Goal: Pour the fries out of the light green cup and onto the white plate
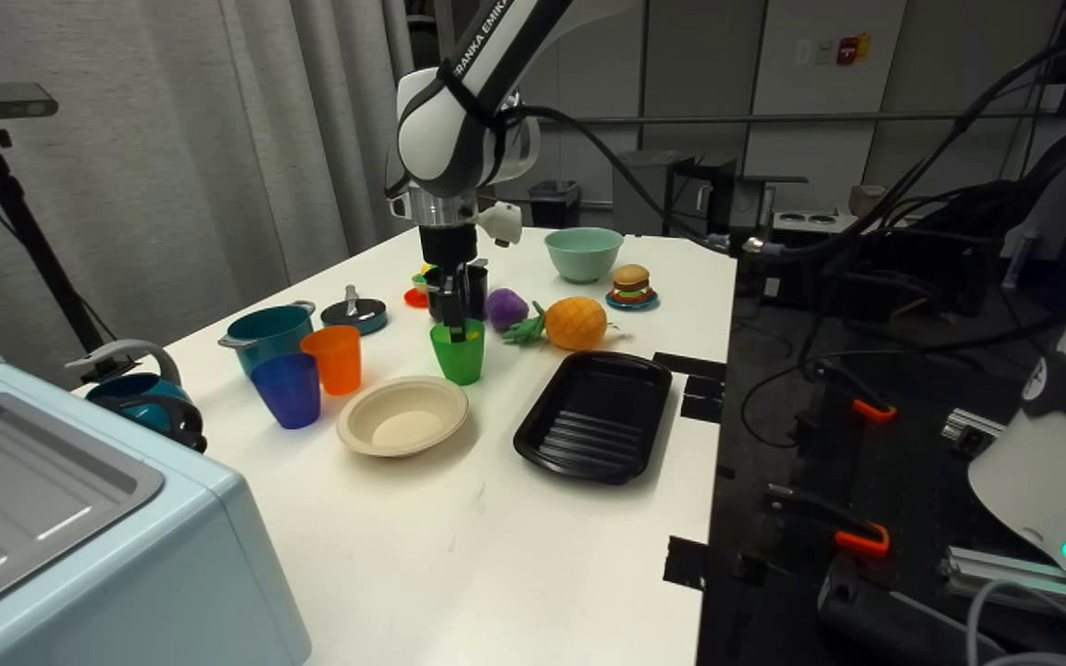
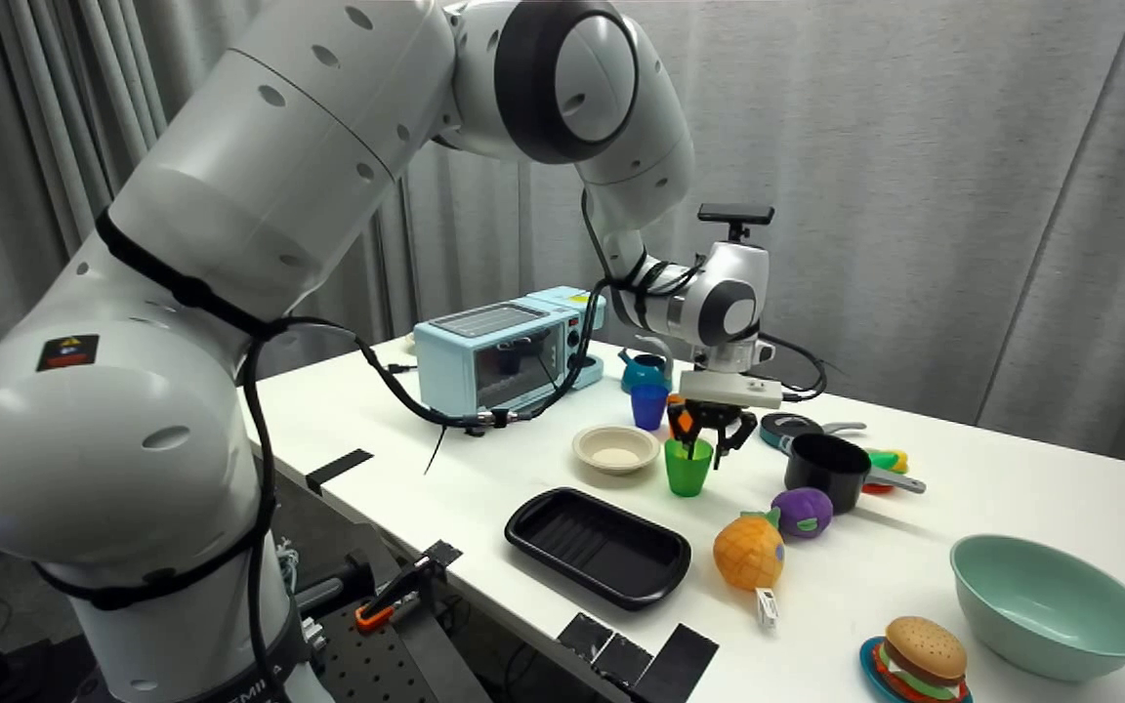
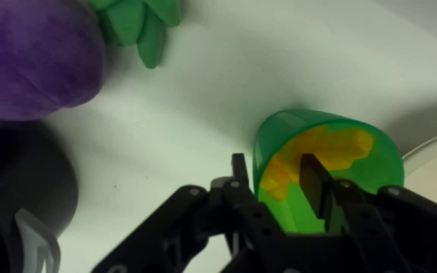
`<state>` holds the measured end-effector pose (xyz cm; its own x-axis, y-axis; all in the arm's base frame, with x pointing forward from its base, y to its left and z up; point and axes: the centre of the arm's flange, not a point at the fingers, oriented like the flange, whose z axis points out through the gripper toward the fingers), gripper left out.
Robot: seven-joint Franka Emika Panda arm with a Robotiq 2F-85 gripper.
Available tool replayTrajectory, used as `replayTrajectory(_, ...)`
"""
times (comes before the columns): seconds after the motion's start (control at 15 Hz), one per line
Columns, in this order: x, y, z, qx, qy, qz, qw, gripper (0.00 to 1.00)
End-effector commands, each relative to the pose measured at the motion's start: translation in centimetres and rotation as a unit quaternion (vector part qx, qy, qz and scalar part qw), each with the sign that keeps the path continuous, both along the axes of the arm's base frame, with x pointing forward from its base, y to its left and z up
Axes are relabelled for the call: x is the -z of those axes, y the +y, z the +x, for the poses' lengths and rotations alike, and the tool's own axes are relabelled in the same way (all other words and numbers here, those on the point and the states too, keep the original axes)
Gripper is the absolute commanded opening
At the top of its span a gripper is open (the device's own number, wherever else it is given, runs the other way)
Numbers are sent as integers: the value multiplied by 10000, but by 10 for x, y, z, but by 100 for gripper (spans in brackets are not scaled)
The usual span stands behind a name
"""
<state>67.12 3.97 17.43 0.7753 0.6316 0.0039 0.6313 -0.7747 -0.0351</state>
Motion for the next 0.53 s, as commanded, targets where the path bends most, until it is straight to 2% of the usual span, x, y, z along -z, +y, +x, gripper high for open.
replayTrajectory(0.0, -8, 3, -7, -52, 85, -5, 10000, 11)
replayTrajectory(0.07, -10, 4, -7, -61, 57, -2, 10000, 5)
replayTrajectory(0.13, -13, 5, -6, -73, 38, -6, 10000, 6)
replayTrajectory(0.2, -14, 5, -6, -78, 20, -8, 10000, 2)
replayTrajectory(0.27, -15, 5, -6, -78, 8, -14, 10000, 5)
replayTrajectory(0.33, -14, 5, -6, -72, 10, -18, 10000, 0)
replayTrajectory(0.47, -13, 5, -7, -56, 27, -27, 10000, 2)
